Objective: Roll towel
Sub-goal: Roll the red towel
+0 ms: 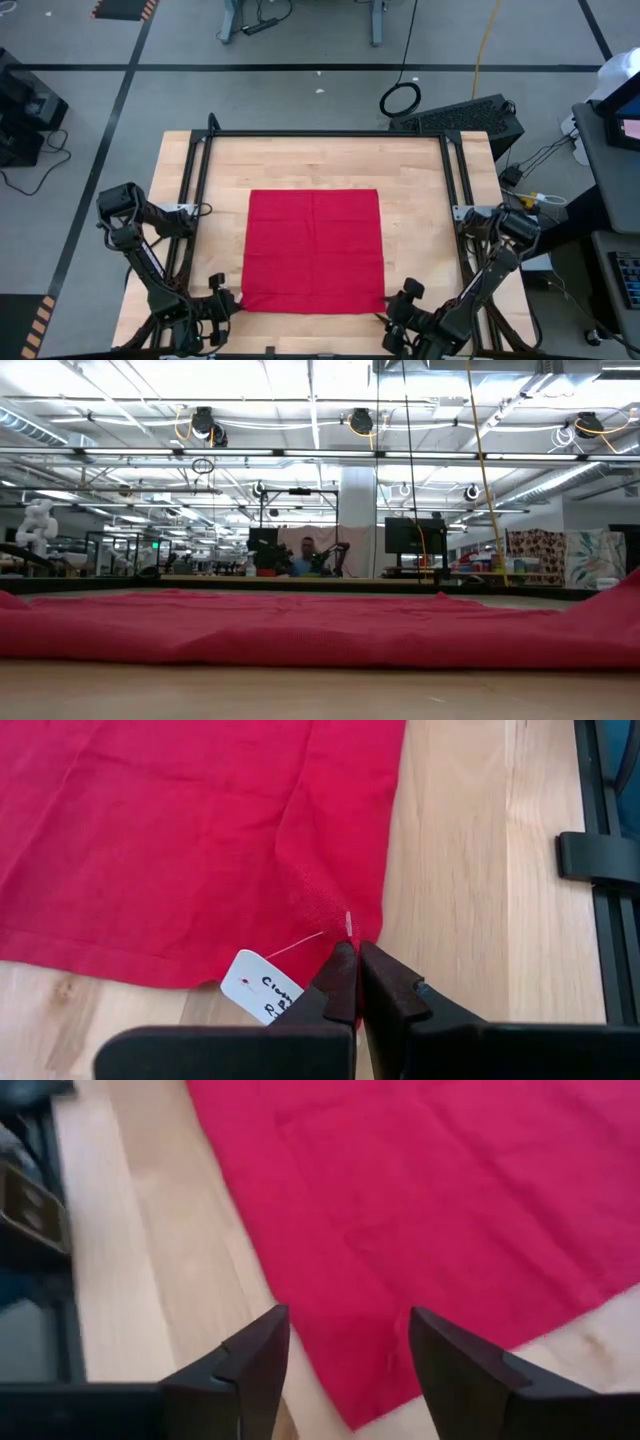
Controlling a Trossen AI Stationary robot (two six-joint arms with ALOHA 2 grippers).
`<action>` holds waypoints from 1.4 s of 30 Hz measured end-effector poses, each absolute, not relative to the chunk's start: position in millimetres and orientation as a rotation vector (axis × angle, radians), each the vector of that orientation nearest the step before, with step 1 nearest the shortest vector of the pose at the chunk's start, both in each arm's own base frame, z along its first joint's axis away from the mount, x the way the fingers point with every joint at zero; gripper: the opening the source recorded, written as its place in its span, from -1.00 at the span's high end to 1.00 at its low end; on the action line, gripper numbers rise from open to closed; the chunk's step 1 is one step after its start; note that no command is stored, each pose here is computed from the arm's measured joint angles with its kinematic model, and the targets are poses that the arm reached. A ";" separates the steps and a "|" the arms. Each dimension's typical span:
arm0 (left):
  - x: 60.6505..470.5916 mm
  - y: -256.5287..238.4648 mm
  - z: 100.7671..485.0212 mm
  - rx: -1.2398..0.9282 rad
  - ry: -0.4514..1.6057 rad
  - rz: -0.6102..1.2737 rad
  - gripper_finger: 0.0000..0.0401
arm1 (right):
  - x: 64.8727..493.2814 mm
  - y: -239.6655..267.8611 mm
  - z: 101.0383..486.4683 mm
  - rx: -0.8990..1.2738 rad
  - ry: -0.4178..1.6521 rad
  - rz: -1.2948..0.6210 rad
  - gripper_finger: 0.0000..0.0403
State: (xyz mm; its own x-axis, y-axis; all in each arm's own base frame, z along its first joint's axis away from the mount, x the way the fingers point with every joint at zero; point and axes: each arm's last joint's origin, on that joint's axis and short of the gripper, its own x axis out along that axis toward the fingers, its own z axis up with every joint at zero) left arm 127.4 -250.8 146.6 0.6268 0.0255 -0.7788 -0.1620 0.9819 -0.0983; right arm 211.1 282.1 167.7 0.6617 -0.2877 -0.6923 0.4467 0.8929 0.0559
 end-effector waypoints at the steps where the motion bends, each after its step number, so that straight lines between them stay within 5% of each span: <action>1: 127.4 -250.8 146.6 -0.165 0.889 0.108 0.97 | 209.4 282.2 168.9 0.219 0.721 -0.424 -0.02; 8: 127.4 -250.9 146.6 -0.166 0.890 0.107 0.97 | 204.3 276.4 153.3 0.196 0.719 -0.486 -0.24; 15: 127.4 -251.0 146.6 -0.167 0.890 0.106 0.97 | 199.8 268.5 126.4 0.259 0.668 -0.463 -0.21; 20: 127.5 -251.2 146.7 -0.169 0.889 0.106 0.97 | 197.3 264.1 115.7 0.286 0.644 -0.452 0.04; 30: 127.6 -251.5 146.7 -0.172 0.888 0.104 0.97 | 199.0 265.5 113.1 0.254 0.617 -0.406 0.94; 37: 128.3 -251.3 147.2 -0.230 0.856 0.142 0.89 | 199.2 266.0 113.2 0.190 0.631 -0.380 0.96; 42: 125.5 -252.5 147.2 -0.296 0.850 0.167 0.65 | 202.8 272.3 120.1 0.093 0.642 -0.328 0.98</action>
